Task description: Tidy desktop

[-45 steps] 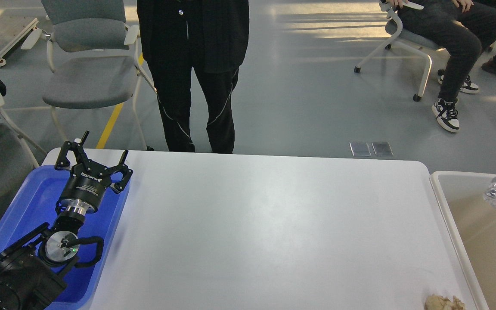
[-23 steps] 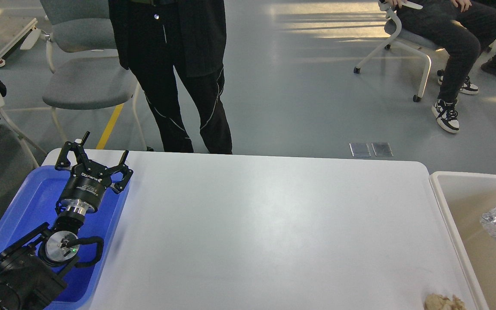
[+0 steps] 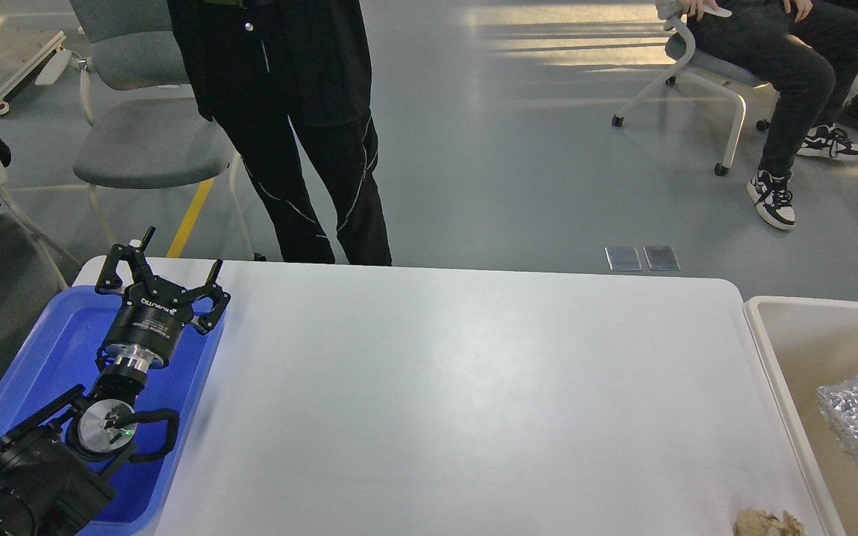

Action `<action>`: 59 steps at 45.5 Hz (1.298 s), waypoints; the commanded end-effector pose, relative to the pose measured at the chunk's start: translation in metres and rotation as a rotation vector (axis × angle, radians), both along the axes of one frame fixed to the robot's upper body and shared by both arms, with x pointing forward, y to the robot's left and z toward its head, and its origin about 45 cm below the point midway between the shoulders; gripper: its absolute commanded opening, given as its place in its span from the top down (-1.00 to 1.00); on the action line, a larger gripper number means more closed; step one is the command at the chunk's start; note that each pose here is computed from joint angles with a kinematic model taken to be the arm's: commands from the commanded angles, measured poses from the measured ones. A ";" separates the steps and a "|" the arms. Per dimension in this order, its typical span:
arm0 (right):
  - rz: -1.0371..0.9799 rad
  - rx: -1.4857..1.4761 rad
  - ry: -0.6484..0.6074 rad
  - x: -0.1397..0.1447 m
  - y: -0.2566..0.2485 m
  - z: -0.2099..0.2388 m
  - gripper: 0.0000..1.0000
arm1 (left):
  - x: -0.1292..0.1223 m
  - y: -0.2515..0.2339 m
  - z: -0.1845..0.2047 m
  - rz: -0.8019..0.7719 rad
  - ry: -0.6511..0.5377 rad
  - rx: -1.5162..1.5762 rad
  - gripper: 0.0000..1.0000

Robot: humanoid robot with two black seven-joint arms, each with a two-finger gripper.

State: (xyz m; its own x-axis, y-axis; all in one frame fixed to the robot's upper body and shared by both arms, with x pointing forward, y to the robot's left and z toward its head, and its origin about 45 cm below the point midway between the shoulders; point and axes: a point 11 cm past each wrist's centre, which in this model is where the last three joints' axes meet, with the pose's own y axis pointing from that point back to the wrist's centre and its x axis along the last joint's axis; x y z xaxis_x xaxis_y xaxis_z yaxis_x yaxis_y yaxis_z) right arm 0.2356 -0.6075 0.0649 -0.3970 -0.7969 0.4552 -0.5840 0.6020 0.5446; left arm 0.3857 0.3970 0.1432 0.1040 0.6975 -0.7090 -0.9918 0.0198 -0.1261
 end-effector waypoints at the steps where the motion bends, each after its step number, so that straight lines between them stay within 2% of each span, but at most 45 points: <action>1: -0.099 0.007 -0.025 -0.005 0.008 -0.011 1.00 | 0.000 0.000 0.000 0.000 0.000 0.000 -1.00; 15: -0.123 -0.011 -0.037 -0.001 0.006 -0.007 1.00 | 0.000 0.000 0.000 0.001 0.001 0.000 -1.00; 20: -0.135 -0.018 -0.029 -0.003 0.005 -0.007 0.80 | 0.000 0.000 0.000 0.000 0.000 0.000 -1.00; 22: -0.133 -0.019 -0.029 -0.003 0.005 -0.007 0.60 | 0.000 0.000 0.000 0.000 0.000 0.000 -1.00; 23: -0.133 -0.019 -0.029 -0.003 0.005 -0.007 0.43 | 0.000 0.000 0.000 0.001 0.001 0.000 -1.00; 28: -0.138 -0.027 -0.029 -0.003 0.004 -0.006 -0.90 | 0.000 0.000 0.000 0.000 0.000 0.000 -1.00; 29: -0.138 -0.029 -0.028 -0.003 0.004 -0.006 -0.99 | 0.000 0.000 0.000 0.000 0.000 0.000 -1.00; 43: -0.110 -0.038 -0.056 0.017 0.006 0.006 -1.00 | 0.000 0.000 0.000 0.000 0.000 0.000 -1.00; 51: -0.077 -0.036 -0.118 0.050 0.012 0.026 -1.00 | 0.000 0.000 0.000 0.000 0.000 0.000 -1.00; 59: -0.011 0.037 -0.146 0.068 0.031 0.023 -1.00 | 0.000 0.000 0.000 0.000 0.000 0.000 -1.00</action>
State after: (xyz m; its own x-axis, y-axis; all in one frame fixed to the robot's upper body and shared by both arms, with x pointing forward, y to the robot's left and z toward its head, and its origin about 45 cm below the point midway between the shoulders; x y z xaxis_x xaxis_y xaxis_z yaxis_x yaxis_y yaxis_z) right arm 0.2753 -0.5946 0.0816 -0.5038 -0.7479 0.4323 -0.5813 0.6637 0.4708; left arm 0.3857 0.3970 0.1432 0.1041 0.6975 -0.7090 -0.9918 0.0198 -0.1261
